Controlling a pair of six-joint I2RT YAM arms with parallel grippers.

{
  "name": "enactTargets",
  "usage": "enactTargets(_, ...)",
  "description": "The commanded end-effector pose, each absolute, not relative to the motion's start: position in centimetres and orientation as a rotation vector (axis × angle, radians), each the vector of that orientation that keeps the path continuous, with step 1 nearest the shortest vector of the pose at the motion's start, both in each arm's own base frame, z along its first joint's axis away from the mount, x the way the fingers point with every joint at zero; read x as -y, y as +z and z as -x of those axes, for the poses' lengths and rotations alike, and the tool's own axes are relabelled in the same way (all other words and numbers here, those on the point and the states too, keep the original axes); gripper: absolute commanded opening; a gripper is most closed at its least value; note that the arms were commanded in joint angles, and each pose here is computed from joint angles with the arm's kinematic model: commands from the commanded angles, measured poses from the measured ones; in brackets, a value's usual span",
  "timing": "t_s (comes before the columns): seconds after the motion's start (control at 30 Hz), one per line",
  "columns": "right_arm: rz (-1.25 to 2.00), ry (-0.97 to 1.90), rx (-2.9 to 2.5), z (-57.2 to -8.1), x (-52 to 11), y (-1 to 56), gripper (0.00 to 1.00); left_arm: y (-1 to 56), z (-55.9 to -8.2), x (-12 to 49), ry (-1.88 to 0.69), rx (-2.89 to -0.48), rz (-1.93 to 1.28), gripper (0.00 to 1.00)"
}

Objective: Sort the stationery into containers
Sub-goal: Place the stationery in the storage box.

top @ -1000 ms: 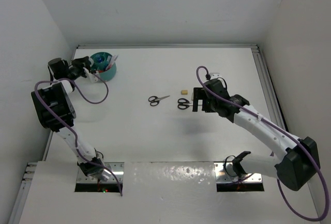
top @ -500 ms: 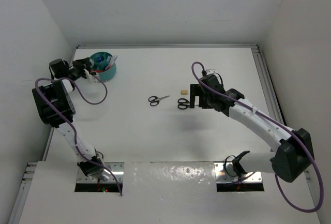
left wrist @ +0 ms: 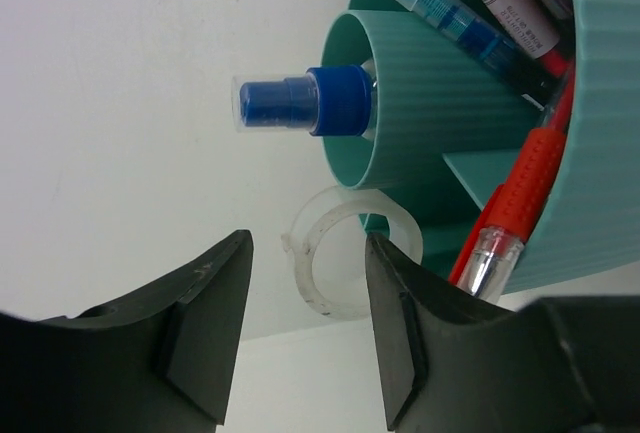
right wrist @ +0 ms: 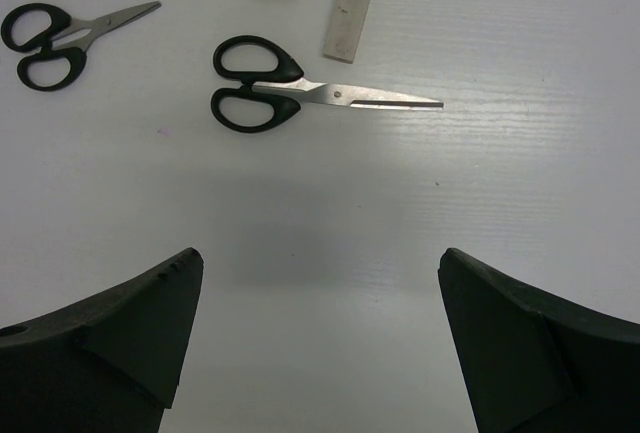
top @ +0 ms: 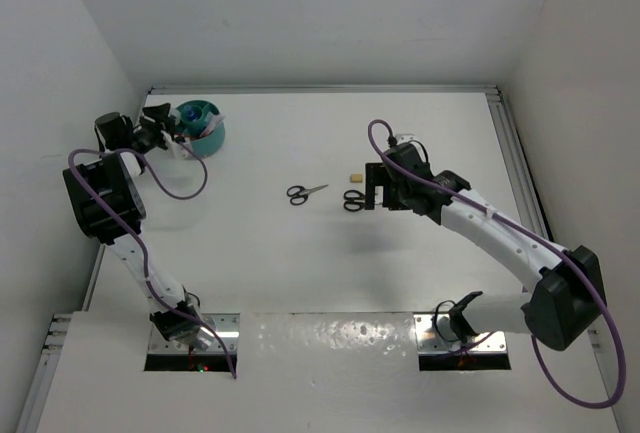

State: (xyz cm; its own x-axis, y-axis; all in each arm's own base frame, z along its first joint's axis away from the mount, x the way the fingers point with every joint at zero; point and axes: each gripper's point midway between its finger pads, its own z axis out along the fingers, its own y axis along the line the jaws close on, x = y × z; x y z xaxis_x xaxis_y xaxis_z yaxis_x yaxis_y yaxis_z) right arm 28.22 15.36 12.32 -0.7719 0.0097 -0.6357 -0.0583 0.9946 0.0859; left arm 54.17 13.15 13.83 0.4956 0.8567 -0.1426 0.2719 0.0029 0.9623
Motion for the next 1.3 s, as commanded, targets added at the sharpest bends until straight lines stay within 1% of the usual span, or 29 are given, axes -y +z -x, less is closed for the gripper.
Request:
enactTargets(0.0,0.037,0.143,-2.413,-29.1,-16.0,13.6,0.99,15.3,-54.3,-12.8,0.612,-0.964,-1.534,0.47)
enactTargets(0.2,0.044,0.15,-2.41,-29.1,-16.2,13.6,0.99,17.7,-54.9,-13.5,0.646,-0.983,-1.448,0.5)
enactTargets(0.57,0.046,0.162,-2.396,-28.8,-16.2,14.0,0.99,20.3,-55.4,-15.0,0.685,-1.019,-1.355,0.52)
enactTargets(0.9,0.037,0.158,-2.381,-28.3,-15.9,14.2,0.99,23.1,-54.7,-15.3,0.592,-1.129,-1.174,0.52)
enactTargets(1.03,0.033,0.166,-2.377,-28.1,-16.0,14.1,0.99,21.5,-54.5,-14.8,0.526,-1.197,-1.177,0.52)
enactTargets(1.27,0.043,0.158,-2.377,-27.9,-15.9,14.5,0.99,19.6,-55.6,-14.4,0.512,-1.238,-1.165,0.52)
